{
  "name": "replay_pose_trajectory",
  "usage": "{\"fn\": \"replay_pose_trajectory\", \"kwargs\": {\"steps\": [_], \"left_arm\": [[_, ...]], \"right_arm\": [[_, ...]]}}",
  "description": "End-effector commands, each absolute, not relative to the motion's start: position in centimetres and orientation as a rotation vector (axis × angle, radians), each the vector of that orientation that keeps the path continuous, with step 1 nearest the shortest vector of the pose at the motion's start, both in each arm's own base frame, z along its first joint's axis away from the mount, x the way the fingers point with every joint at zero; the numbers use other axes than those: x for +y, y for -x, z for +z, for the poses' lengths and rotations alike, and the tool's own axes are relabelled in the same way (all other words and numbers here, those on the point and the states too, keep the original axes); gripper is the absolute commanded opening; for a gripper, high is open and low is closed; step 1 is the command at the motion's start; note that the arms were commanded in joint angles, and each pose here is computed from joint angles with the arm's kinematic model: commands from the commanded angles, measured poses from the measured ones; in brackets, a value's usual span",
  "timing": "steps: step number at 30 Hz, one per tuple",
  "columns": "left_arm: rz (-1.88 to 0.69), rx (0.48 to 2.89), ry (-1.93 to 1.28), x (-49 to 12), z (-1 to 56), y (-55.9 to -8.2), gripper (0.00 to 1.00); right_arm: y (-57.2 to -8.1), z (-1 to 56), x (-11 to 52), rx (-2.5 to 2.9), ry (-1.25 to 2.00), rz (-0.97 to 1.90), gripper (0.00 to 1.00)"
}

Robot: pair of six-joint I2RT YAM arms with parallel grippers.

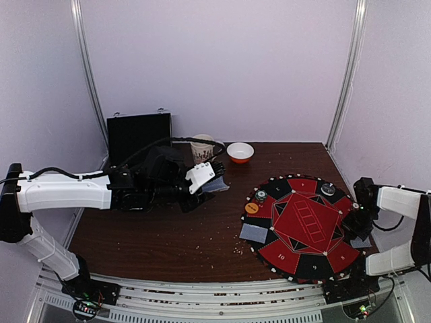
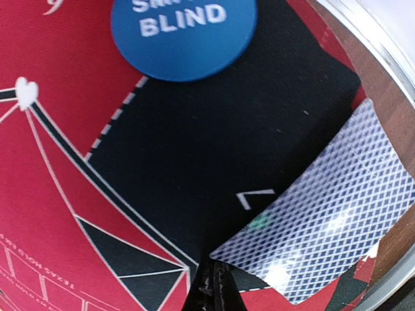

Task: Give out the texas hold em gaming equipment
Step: Adjust the poker card in the small blind area, then pass from the left arm to the right

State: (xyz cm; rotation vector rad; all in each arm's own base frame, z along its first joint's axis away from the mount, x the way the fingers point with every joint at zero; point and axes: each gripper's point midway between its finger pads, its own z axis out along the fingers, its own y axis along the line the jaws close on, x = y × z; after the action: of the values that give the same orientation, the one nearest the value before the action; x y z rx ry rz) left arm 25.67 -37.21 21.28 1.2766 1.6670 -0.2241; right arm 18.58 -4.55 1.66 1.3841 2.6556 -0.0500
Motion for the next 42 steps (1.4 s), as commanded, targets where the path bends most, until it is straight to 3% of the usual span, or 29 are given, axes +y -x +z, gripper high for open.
{"fn": "replay_pose_trajectory", "kwargs": {"steps": [1, 4, 7, 12, 18, 20, 31, 42], "left_arm": [[-0.246, 1.595, -1.215, -37.7, 24.5, -25.9, 0.50], [-0.251, 1.595, -1.220, -37.8, 24.4, -25.8, 0.50], [-0.260, 1.591, -1.229, -37.8, 24.3, -25.7, 0.50], [-0.282, 1.572, -1.254, -38.0, 24.3, -25.2, 0.50], [-0.336, 1.509, -1.306, -38.3, 24.9, -23.9, 0.50], [-0.349, 1.476, -1.321, -38.3, 25.3, -23.5, 0.50], [-0.454, 1.308, -1.405, -38.1, 26.7, -20.3, 0.49], [-0.471, 1.290, -1.405, -38.1, 27.2, -20.0, 0.49]], "right_arm": [[-21.1, 3.2, -4.0, 2.647, -1.301, 0.062, 0.00], [-23.4, 5.6, -2.4, 2.622, -1.186, 0.245, 0.00], [-26.6, 10.5, 0.0, 2.531, -0.978, 0.442, 0.08], [-30.1, 21.5, 5.9, 2.318, -0.520, 0.683, 0.37], [-29.6, 29.6, 16.7, 2.073, -0.120, 1.073, 0.90], [-28.7, 31.0, 20.7, 2.023, 0.020, 1.196, 1.00], [-24.3, 30.3, 36.7, 2.030, 0.633, 1.418, 1.00], [-22.8, 28.0, 39.9, 2.057, 0.726, 1.474, 0.96]]}}
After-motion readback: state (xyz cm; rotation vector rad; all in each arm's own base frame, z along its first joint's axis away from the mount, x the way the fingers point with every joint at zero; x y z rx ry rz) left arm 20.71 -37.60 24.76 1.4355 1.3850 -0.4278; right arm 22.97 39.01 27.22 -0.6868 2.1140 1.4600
